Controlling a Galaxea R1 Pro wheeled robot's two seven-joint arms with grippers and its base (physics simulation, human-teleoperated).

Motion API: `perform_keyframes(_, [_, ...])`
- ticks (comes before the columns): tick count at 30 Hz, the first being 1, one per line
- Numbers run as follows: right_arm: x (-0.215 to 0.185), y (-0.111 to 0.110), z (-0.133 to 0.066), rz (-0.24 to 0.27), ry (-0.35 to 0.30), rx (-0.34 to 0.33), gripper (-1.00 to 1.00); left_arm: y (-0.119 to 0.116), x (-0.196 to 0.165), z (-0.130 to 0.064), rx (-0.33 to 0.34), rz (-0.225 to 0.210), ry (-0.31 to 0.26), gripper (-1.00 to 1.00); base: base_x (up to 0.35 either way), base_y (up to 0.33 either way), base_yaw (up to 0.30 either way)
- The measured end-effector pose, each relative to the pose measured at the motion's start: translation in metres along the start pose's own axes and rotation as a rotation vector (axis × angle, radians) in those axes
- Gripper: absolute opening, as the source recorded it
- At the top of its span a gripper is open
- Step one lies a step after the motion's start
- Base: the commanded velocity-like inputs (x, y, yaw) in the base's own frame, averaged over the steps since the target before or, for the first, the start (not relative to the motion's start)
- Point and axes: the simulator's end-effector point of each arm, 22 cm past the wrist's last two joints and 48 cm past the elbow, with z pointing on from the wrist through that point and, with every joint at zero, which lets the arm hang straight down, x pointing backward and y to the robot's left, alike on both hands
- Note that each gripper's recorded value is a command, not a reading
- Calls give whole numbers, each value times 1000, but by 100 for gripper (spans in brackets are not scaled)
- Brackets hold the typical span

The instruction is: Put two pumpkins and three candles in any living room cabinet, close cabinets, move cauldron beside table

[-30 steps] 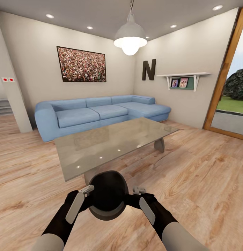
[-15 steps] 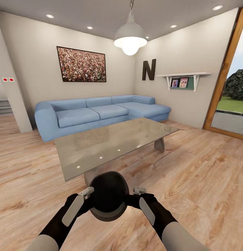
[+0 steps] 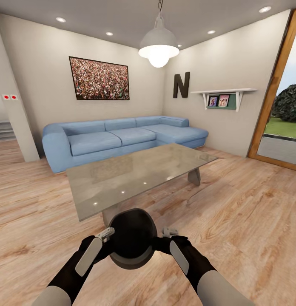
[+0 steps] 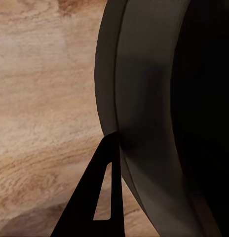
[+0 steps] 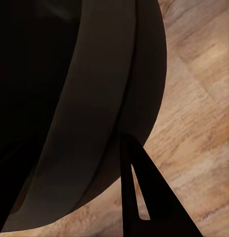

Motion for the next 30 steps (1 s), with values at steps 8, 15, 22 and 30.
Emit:
perform_keyframes(8, [1, -1, 0, -1, 4, 3, -100, 0, 2, 1, 1, -3, 4, -100, 0, 0, 0])
perform_keyframes(15, [1, 0, 0, -1, 4, 3, -100, 0, 1, 1, 1, -3, 4, -100, 101, 0, 0])
perform_keyframes(22, [1, -1, 0, -1, 4, 2, -100, 0, 2, 1, 0, -4, 4, -100, 149, 0, 0])
perform_keyframes(30, [0, -1, 0, 0, 3, 1, -100, 0, 1, 0, 0, -2, 3, -100, 126, 0, 0])
